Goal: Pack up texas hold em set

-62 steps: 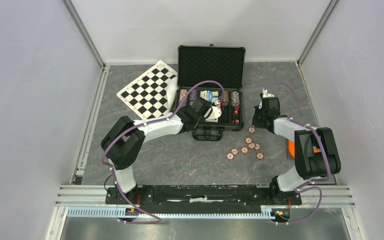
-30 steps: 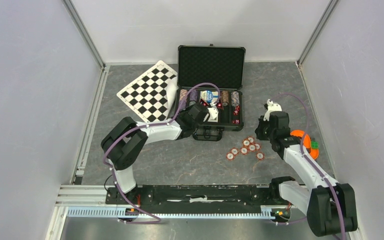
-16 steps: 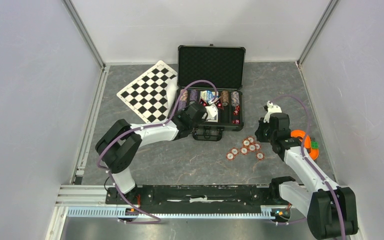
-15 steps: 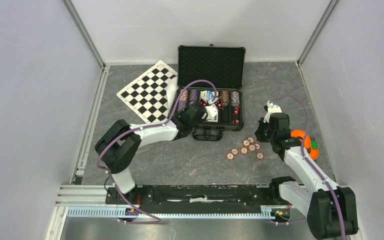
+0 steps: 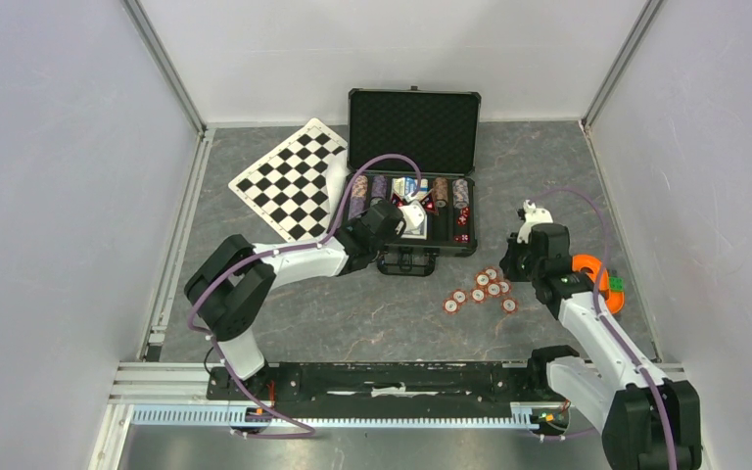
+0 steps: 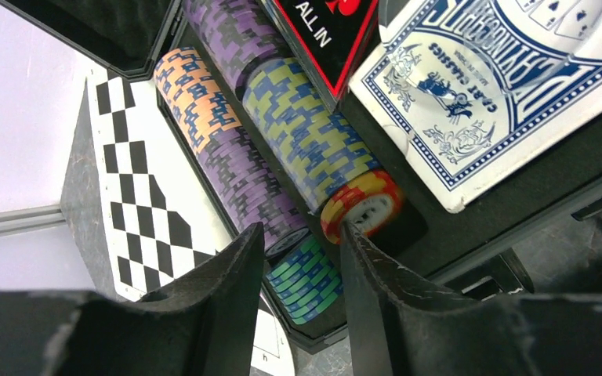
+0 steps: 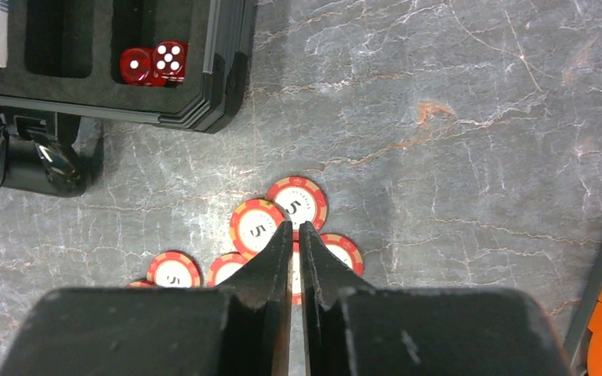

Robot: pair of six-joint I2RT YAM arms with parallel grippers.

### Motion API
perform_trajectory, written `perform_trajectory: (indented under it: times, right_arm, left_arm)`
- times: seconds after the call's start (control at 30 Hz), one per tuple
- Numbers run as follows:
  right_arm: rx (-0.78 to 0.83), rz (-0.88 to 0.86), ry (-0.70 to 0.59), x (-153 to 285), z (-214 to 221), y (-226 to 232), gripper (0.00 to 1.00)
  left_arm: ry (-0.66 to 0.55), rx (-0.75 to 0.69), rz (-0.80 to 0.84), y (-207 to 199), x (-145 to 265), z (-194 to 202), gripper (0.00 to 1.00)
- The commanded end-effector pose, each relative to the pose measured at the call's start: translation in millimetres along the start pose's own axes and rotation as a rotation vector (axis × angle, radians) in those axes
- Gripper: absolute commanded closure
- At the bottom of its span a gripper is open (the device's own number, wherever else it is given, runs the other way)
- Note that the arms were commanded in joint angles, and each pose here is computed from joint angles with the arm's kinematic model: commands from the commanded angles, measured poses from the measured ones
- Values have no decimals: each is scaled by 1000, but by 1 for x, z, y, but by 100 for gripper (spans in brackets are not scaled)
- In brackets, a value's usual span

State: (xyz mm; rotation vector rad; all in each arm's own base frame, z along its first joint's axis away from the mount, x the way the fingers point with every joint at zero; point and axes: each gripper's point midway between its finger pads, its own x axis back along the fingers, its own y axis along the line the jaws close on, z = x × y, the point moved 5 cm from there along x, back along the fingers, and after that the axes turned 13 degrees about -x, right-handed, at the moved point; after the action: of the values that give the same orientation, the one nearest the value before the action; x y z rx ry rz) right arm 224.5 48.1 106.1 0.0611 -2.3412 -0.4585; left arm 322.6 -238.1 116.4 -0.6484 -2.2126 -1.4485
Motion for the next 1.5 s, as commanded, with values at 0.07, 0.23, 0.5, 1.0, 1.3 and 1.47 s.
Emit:
perform_trajectory:
  times: [0.07,0.23,0.5,1.0,1.3,1.47]
  right_arm:
    - [-9,-73,10,9,7,8,87]
    - [-20,-112,83,13,22,11,83]
    - [6,-147,125,15,31,12,79]
    - [18,-160,113,20,28,15,78]
    - [30,-181,124,24,26,22,70]
    - [147,-123,150,27,30,39,43]
  left_arm:
    - [-31,98,-91,10,-7,-7,54]
    - [-35,96,-84,8,-8,-5,54]
    - [-40,86,-22,2,-2,-4,48]
    - [-61,109,-2,11,18,-3,39]
    - [-99,245,29,29,63,-7,31]
    - [-326,445,192,20,106,-25,0]
